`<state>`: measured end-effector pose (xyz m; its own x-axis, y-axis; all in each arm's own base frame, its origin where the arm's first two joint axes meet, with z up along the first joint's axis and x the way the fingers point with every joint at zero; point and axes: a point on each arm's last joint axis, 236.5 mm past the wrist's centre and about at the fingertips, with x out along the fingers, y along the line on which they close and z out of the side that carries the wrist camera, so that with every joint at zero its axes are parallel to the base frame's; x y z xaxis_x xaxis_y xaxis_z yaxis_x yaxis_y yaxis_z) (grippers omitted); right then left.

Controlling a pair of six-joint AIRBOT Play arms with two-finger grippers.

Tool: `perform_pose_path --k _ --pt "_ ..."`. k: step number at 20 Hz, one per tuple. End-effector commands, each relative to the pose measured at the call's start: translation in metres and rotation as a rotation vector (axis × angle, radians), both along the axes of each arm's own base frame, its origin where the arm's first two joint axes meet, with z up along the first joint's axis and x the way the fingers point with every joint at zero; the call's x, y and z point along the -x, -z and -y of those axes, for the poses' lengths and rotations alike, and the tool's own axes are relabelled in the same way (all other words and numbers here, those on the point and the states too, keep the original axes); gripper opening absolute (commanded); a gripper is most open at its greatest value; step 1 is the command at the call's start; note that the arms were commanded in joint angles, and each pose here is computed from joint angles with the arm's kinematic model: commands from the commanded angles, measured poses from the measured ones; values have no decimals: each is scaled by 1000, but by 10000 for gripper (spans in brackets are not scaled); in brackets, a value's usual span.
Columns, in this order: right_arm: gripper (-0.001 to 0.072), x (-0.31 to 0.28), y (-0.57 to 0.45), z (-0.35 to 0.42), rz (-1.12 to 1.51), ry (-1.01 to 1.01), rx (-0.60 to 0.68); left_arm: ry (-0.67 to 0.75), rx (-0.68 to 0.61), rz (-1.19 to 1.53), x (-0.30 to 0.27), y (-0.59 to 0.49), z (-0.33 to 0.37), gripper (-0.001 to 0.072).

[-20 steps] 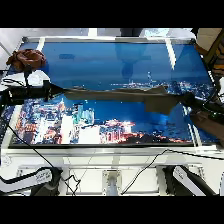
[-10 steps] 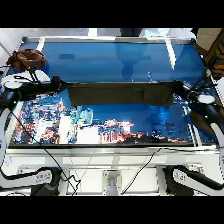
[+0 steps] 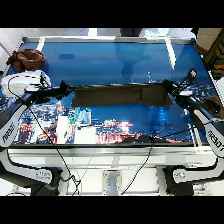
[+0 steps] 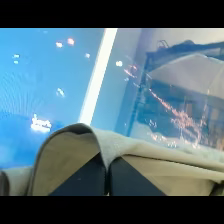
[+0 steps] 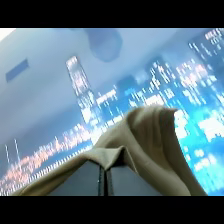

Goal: Fold the shirts.

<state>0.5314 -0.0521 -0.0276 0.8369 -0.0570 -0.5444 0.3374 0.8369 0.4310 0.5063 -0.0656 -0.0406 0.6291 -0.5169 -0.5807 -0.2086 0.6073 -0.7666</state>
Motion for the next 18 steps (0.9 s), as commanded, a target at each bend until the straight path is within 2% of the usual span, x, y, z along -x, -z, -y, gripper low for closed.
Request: perform_pose_path --k 1,2,3,4,7,8,9,10,11,13,16,17,18 --pt "55 -16 -9 11 34 26 33 -27 -6 1 -6 7 -4 85" --pt "134 -19 -14 12 44 20 48 -25 -8 2 -6 7 -5 157" --pt "226 -22 -19 13 54 16 58 -27 -4 2 -6 7 -4 185" --pt "266 -24 -23 12 61 12 59 -31 8 3 -7 5 -3 186" --pt "266 -26 -26 8 64 -10 57 -61 62 11 -11 -3 -1 195" --pt "272 -26 -25 6 60 -21 63 -64 85 21 -13 -7 1 258" --pt "364 -26 -25 5 56 -34 73 -56 109 39 -14 -13 5 294" --pt "503 -25 -24 4 54 -40 76 -41 134 67 -16 -21 10 297" --pt "546 -25 -24 3 52 -45 74 -26 162 100 -17 -30 15 297" --pt "545 -25 -29 2 58 -53 83 27 214 184 -20 -55 28 291" --pt "545 -26 -66 13 134 -19 129 201 253 311 -14 -102 53 173" --pt "544 -25 -87 21 176 -8 185 263 274 352 -10 -122 62 110" --pt "542 -23 -110 28 215 -4 243 335 295 402 -5 -145 72 78"
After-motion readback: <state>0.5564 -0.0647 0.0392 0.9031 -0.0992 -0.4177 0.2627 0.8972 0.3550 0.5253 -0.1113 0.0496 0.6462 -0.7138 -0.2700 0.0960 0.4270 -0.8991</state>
